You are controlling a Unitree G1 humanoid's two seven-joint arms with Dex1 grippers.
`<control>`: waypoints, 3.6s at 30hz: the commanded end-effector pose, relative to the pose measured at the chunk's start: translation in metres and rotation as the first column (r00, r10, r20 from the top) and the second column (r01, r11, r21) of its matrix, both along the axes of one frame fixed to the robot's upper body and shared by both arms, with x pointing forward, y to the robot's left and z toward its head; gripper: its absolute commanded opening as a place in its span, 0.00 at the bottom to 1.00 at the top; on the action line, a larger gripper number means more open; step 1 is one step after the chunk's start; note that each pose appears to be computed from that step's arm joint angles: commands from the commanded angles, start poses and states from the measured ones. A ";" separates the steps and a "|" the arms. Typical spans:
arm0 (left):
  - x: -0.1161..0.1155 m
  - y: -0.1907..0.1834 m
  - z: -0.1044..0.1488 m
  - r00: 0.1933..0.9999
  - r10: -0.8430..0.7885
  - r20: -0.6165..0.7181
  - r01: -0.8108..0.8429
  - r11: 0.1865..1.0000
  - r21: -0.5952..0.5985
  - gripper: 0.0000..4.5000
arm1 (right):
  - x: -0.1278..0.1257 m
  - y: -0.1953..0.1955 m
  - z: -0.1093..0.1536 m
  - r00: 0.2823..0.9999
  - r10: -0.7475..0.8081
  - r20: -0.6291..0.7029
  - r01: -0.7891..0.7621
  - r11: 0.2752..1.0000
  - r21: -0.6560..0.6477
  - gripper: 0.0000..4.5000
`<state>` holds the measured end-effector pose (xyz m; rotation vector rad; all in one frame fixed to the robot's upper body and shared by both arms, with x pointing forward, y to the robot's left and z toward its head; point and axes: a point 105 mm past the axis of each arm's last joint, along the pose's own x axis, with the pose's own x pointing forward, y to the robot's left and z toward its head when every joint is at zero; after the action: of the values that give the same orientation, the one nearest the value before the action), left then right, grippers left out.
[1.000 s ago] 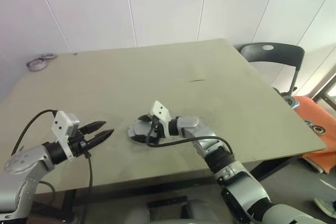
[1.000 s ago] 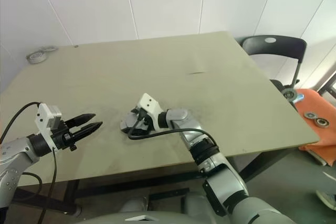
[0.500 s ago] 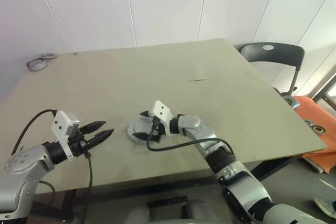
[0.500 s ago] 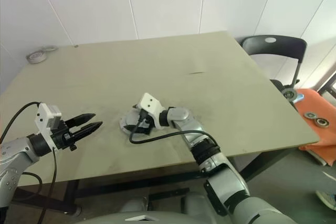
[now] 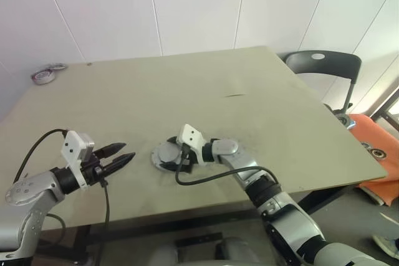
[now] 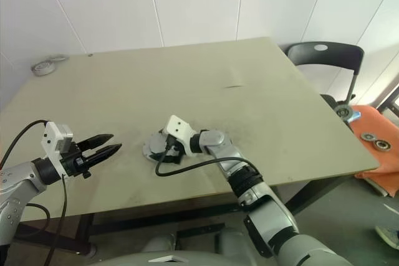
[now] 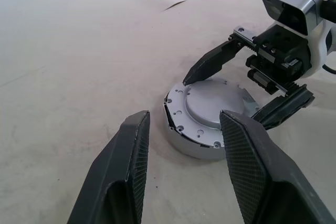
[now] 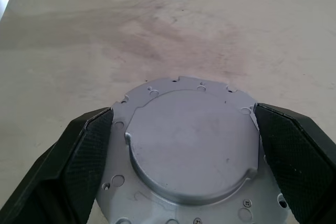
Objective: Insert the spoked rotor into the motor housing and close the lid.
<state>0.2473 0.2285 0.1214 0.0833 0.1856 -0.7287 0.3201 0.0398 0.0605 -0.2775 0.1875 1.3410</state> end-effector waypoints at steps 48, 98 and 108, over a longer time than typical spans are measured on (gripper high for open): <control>-0.006 0.013 0.007 1.000 -0.007 0.029 0.004 0.995 0.096 0.50 | 0.020 0.017 -0.013 0.996 -0.085 0.026 0.086 0.995 -0.042 0.73; -0.008 0.018 0.011 0.999 0.018 0.041 -0.022 0.993 0.112 0.50 | -0.002 0.011 -0.074 0.985 -0.024 -0.170 -0.028 0.954 -0.297 0.73; -0.004 0.018 0.015 0.998 0.014 0.055 -0.021 0.993 0.120 0.50 | 0.005 0.004 -0.076 0.995 -0.040 -0.095 0.006 0.943 -0.333 0.73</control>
<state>0.2400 0.2450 0.1240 0.1753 0.2212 -0.7025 0.3310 0.0781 0.0459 -0.3472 0.2635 1.3865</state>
